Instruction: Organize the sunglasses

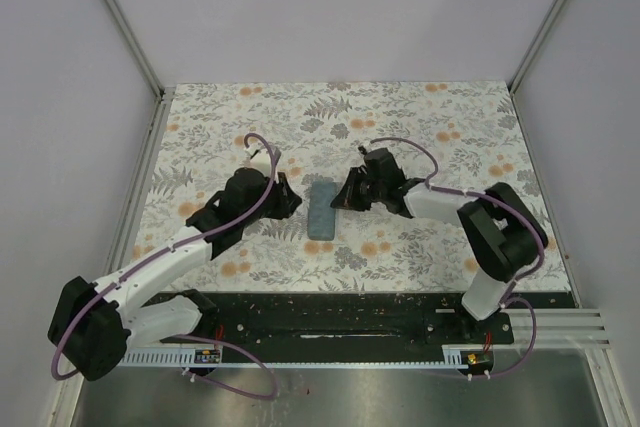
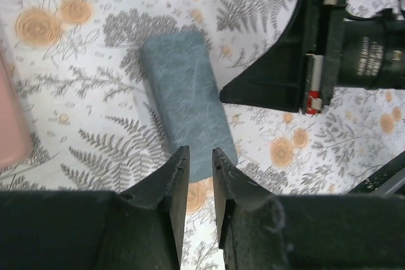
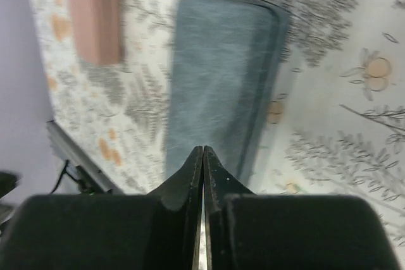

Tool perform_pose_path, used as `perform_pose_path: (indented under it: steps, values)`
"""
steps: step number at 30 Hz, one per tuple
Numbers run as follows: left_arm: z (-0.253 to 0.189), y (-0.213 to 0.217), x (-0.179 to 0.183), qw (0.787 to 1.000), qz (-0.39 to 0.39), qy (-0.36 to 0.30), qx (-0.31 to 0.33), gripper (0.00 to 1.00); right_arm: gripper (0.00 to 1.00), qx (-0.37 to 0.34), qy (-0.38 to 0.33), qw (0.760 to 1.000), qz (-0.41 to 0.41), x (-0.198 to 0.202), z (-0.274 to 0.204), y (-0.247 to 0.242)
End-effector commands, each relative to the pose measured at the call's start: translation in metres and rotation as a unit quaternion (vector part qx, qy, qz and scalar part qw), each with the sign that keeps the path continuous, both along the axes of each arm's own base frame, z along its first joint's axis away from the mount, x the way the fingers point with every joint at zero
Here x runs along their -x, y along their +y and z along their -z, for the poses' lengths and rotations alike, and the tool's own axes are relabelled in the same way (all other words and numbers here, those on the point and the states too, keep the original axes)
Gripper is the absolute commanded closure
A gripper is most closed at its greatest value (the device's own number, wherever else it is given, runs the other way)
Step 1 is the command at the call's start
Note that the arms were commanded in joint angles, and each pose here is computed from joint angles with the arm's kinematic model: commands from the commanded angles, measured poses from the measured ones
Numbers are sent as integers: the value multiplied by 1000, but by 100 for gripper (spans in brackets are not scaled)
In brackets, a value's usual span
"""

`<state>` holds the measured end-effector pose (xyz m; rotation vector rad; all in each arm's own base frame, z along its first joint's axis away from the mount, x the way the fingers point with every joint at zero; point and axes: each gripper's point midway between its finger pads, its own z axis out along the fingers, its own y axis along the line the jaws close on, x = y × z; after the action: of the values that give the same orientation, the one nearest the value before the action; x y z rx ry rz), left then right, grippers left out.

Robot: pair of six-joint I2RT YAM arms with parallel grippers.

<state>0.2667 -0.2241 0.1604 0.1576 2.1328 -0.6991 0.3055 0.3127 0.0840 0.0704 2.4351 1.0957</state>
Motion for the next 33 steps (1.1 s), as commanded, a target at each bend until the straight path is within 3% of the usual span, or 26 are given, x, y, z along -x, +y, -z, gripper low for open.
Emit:
perform_pose_path:
  steps: [1, 3, 7, 8, 10, 12, 14, 15, 19, 25, 33]
  values:
    - [5, 14, 1, 1000, -27, -12, 1, 75, 95, 63, 48, 997, 0, 0, 56, -5]
    - [6, 17, 5, 999, -28, -16, 4, 75, 95, 71, 56, 996, -3, 2, 62, -8]
    - [2, 30, 12, 998, -45, -31, 5, 70, 93, 65, -6, 998, 24, 0, 18, -22]
    - [-1, 34, 13, 998, -51, -38, 7, 68, 79, 69, -26, 997, 35, -1, 5, -29]
    - [-5, 43, 16, 997, -64, -49, 8, 59, 41, 83, -61, 993, 50, 4, -21, -46]
    - [-11, 50, 21, 995, -75, -59, 14, 32, 3, 95, -99, 988, 70, 9, -47, -65]
    - [-16, 60, 27, 994, -89, -68, 19, 6, 0, 107, -143, 979, 99, 15, -75, -89]
    - [-22, 65, 30, 992, -97, -77, 24, 1, 1, 113, -162, 974, 107, 20, -86, -99]
    - [-51, 80, 46, 987, -108, -109, 56, 1, 1, 124, -240, 951, 147, 44, -133, -144]
    - [-82, 84, 64, 985, -79, -140, 70, 1, 1, 112, -292, 929, 199, 81, -170, -190]
    - [-81, 78, 70, 987, -52, -136, 71, 1, 1, 119, -291, 924, 218, 97, -171, -209]
